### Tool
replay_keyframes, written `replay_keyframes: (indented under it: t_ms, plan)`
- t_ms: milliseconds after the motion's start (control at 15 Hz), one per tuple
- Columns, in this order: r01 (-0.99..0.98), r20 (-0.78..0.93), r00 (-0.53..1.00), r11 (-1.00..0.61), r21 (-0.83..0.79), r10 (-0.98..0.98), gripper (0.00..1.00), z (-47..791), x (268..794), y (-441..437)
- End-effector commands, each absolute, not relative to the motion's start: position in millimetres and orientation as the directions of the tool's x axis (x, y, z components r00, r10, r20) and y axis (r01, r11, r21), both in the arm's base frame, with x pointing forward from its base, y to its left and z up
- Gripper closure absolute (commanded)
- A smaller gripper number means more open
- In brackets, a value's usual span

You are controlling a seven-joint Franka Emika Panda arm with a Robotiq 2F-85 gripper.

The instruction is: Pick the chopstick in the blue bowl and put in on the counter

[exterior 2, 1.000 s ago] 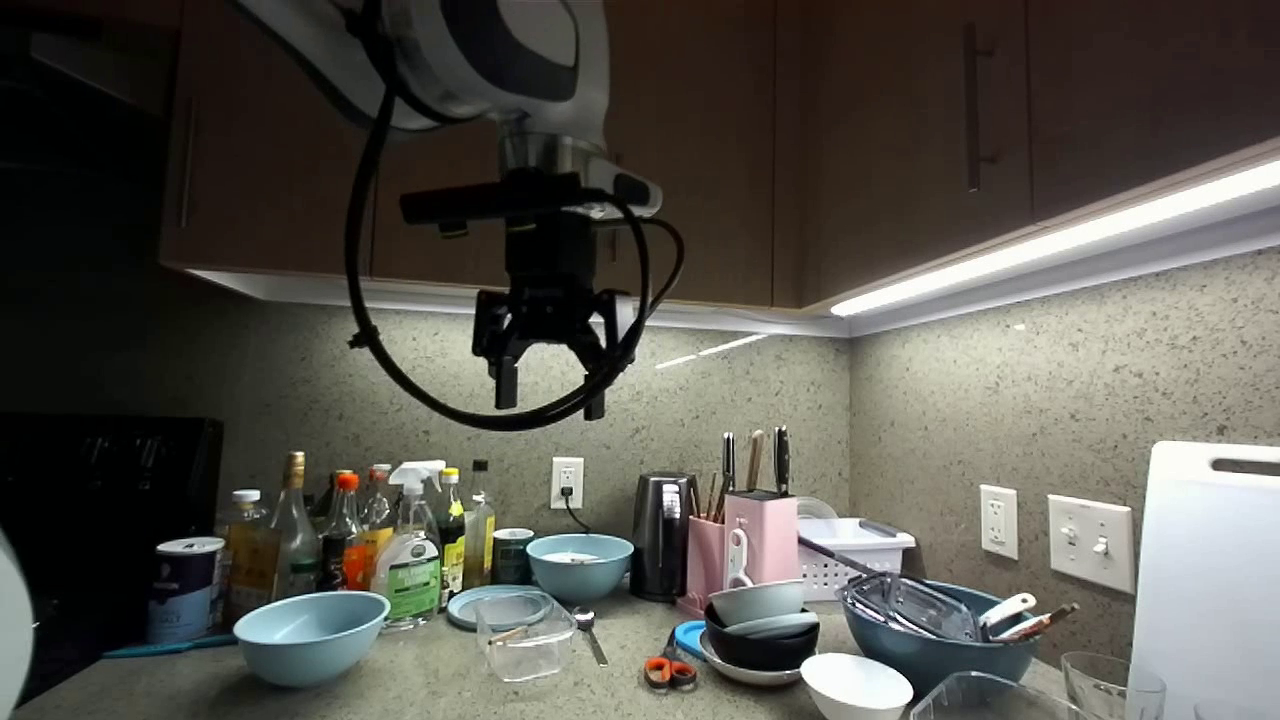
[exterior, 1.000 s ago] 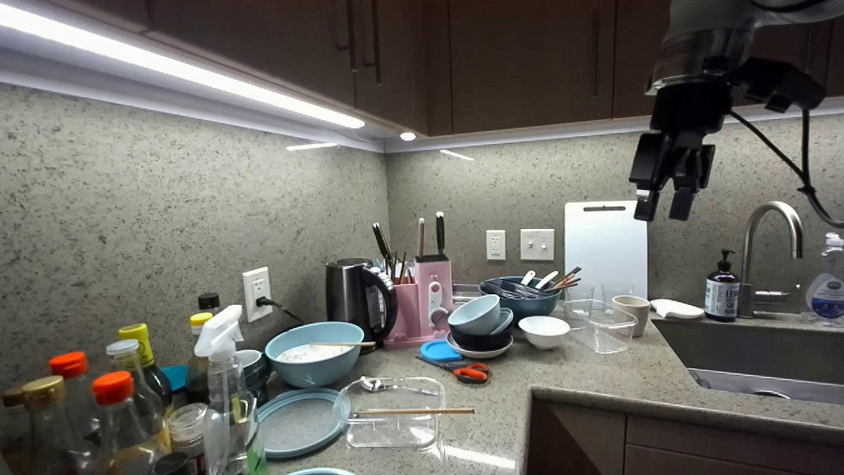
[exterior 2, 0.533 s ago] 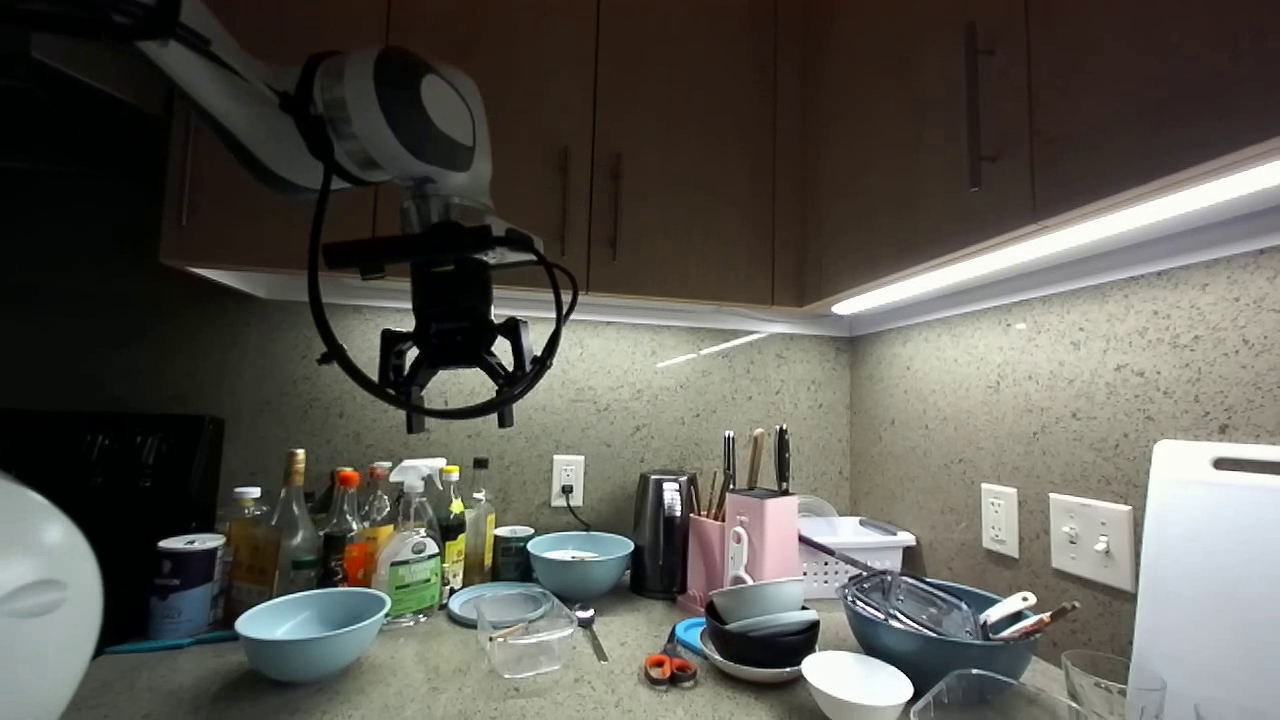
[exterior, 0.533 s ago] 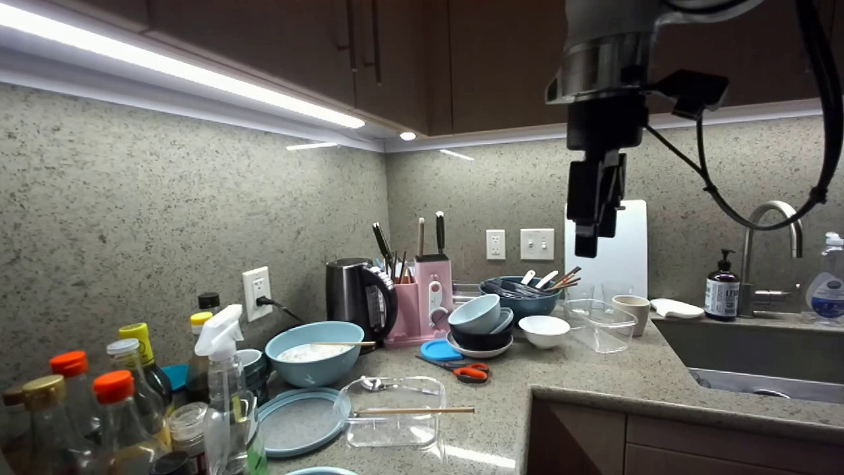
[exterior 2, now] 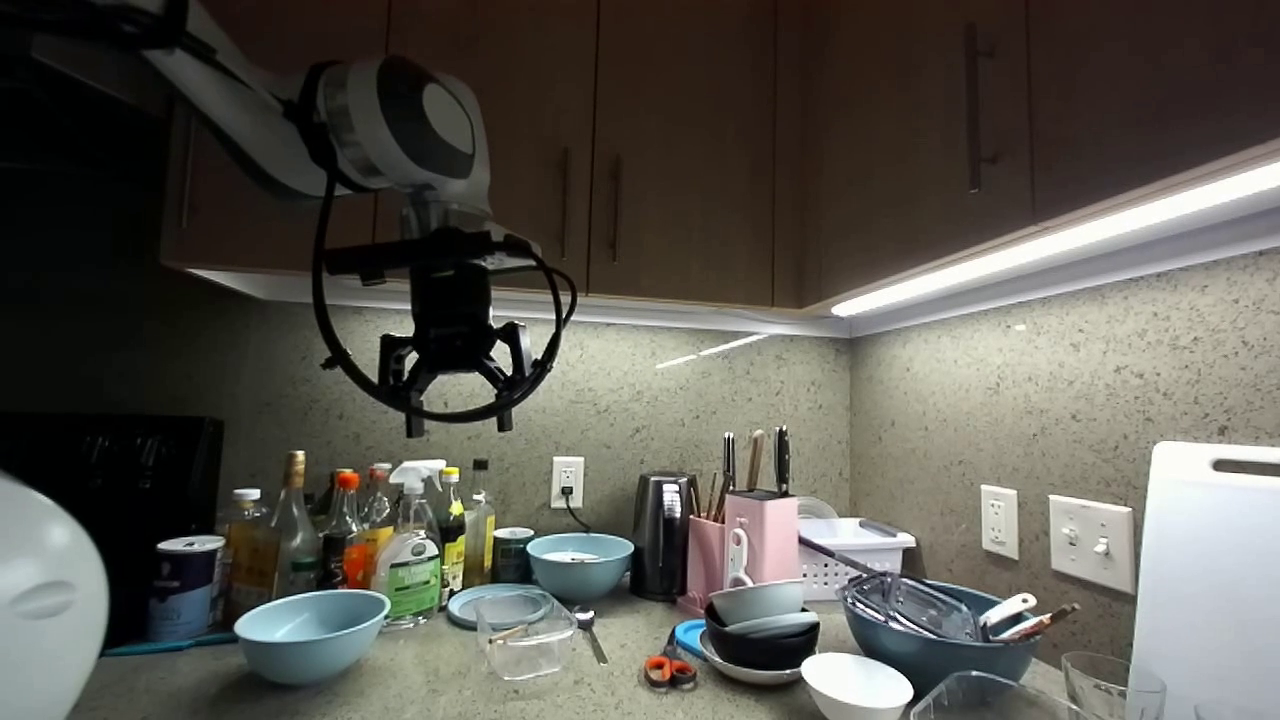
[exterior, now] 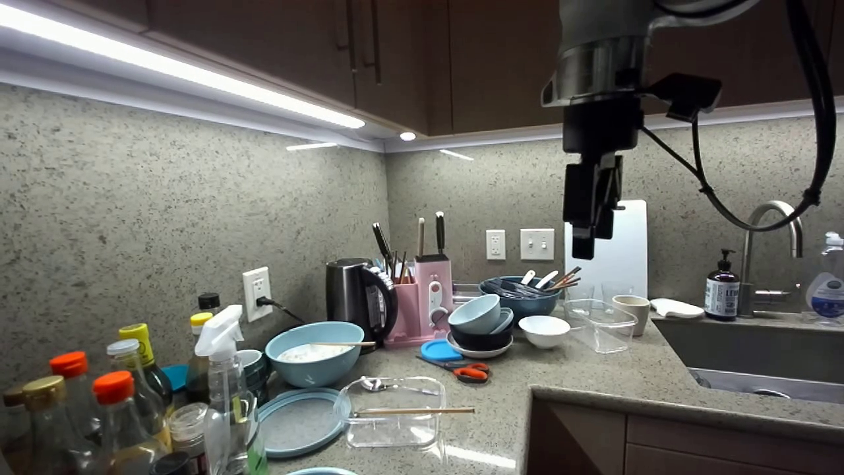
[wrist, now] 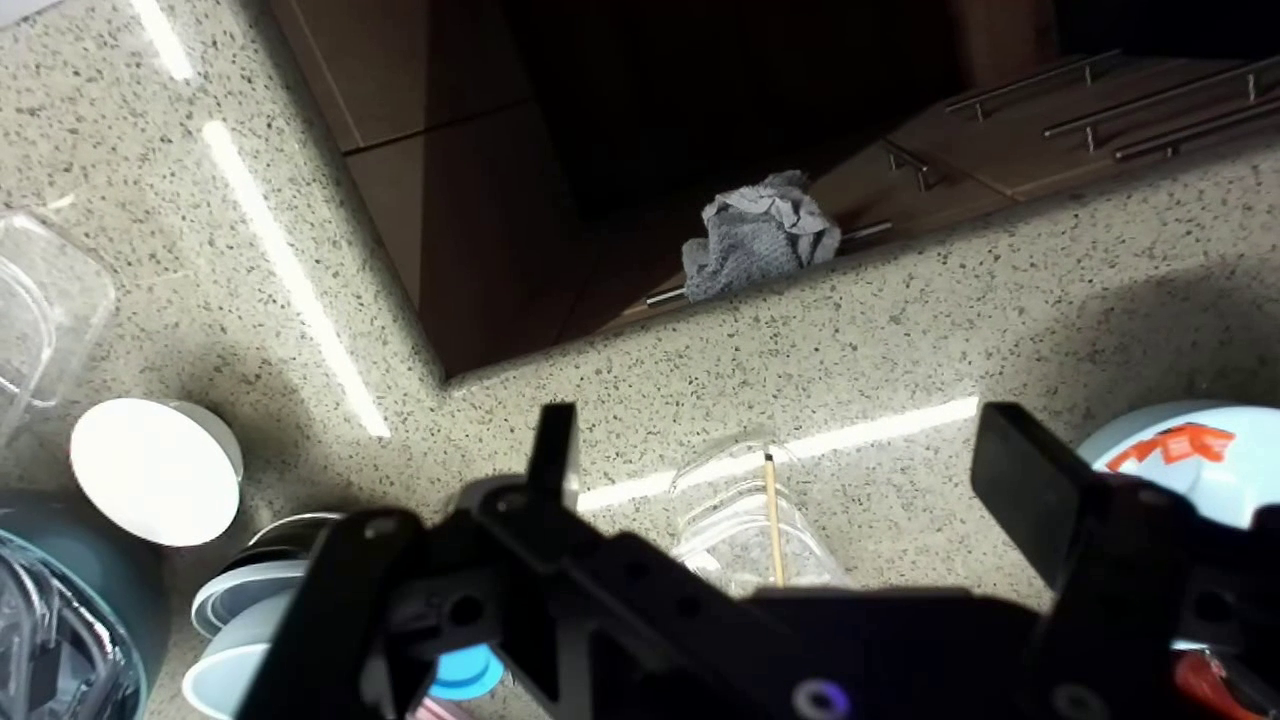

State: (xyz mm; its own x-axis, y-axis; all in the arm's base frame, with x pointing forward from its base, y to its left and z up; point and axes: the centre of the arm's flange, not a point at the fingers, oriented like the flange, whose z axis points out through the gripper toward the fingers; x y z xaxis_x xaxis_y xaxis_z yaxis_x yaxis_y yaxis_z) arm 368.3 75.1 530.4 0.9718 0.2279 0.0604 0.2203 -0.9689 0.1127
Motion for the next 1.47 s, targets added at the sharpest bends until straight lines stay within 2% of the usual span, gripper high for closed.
replay_keyframes:
  t_ms: [0, 400, 800, 867, 1200, 1400]
  plan:
    - [0.228, 0.06, 0.97, -0.965, 0.131, 0.237, 0.0, 530, 376, 80]
    - [0.403, -0.011, 0.908, -0.864, 0.302, 0.42, 0.0, 543, 432, 146]
    - [0.46, 0.032, 0.848, -0.764, 0.452, 0.529, 0.0, 537, 493, 200]
    - [0.468, 0.024, 0.852, -0.781, 0.413, 0.522, 0.0, 535, 470, 189]
    - [0.471, 0.02, 0.851, -0.781, 0.41, 0.525, 0.0, 533, 478, 191]
    - [0.367, 0.09, 0.902, -0.859, 0.356, 0.423, 0.0, 512, 509, 186]
